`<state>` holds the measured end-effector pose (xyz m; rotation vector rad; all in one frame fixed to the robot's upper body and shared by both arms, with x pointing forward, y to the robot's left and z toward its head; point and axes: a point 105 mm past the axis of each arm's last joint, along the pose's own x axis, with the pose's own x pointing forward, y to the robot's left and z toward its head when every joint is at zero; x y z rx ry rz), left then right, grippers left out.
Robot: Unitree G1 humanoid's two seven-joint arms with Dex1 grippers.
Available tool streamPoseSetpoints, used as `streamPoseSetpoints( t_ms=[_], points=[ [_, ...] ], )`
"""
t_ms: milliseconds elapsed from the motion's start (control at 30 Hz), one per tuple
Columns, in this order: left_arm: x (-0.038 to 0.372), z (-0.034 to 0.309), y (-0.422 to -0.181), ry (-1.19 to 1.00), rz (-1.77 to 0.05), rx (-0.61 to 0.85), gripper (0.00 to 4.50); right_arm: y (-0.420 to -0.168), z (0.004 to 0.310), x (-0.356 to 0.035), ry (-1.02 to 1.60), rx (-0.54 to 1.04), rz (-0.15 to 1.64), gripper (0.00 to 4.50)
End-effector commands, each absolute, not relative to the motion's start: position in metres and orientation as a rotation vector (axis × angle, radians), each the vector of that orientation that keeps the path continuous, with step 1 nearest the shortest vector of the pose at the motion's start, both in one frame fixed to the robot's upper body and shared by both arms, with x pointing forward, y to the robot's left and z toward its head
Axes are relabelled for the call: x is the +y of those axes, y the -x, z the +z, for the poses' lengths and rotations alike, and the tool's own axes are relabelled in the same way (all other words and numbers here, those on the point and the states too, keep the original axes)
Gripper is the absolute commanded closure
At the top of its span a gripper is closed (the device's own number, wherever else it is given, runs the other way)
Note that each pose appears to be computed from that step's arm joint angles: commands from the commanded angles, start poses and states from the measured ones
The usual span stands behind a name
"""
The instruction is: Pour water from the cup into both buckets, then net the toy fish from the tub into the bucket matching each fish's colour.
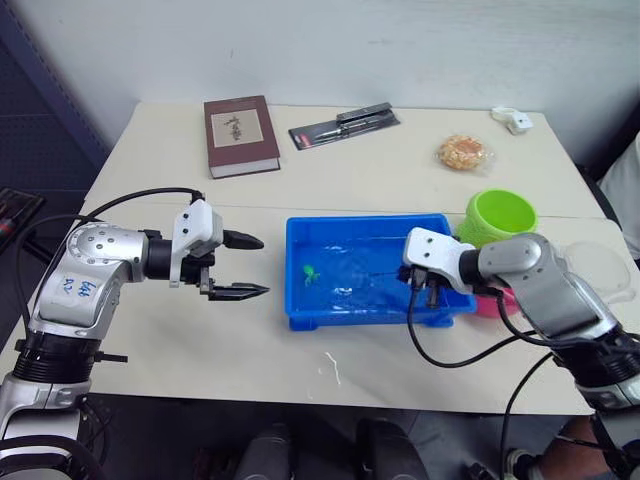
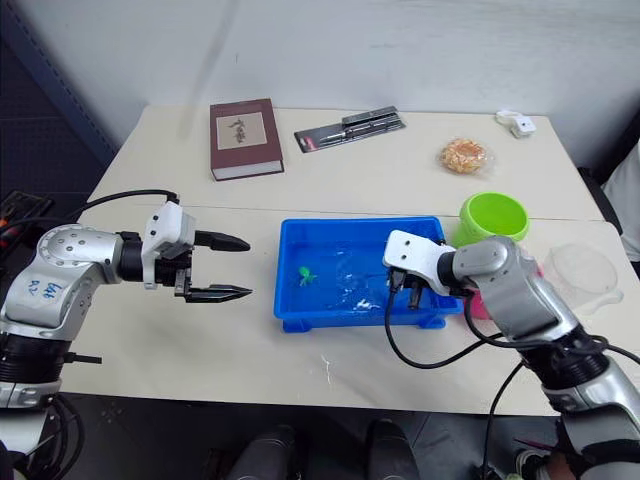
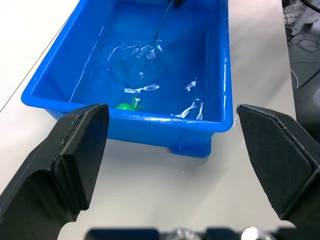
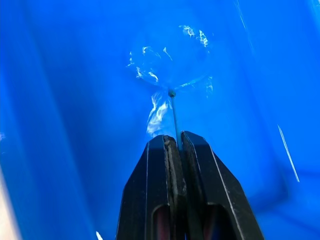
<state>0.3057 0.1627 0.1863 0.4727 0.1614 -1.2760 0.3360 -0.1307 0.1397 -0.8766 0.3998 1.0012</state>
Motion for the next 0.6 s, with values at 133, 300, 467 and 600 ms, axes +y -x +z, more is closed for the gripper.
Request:
streamPoseSetpoints(
  t_ms=[133, 300, 467, 600],
  points=[
    [0.159, 0.193, -0.304, -0.512, -1.287, 0.130, 0.11, -0.336, 0.147, -0.091, 0.848, 0.298, 1.079, 4.50],
    [0.157, 0.192, -0.304, -0.508, -1.288, 0.128, 0.11, -0.337, 0.157, -0.090, 0.808, 0.241, 1.063, 4.50],
    [0.155, 0.191, -0.302, -0.500, -1.297, 0.124, 0.11, -0.328, 0.164, -0.096, 0.749, 0.194, 1.071, 4.50],
    [0.152, 0.189, -0.302, -0.491, -1.307, 0.118, 0.11, -0.306, 0.169, -0.117, 0.670, 0.175, 1.091, 4.50]
  ],
)
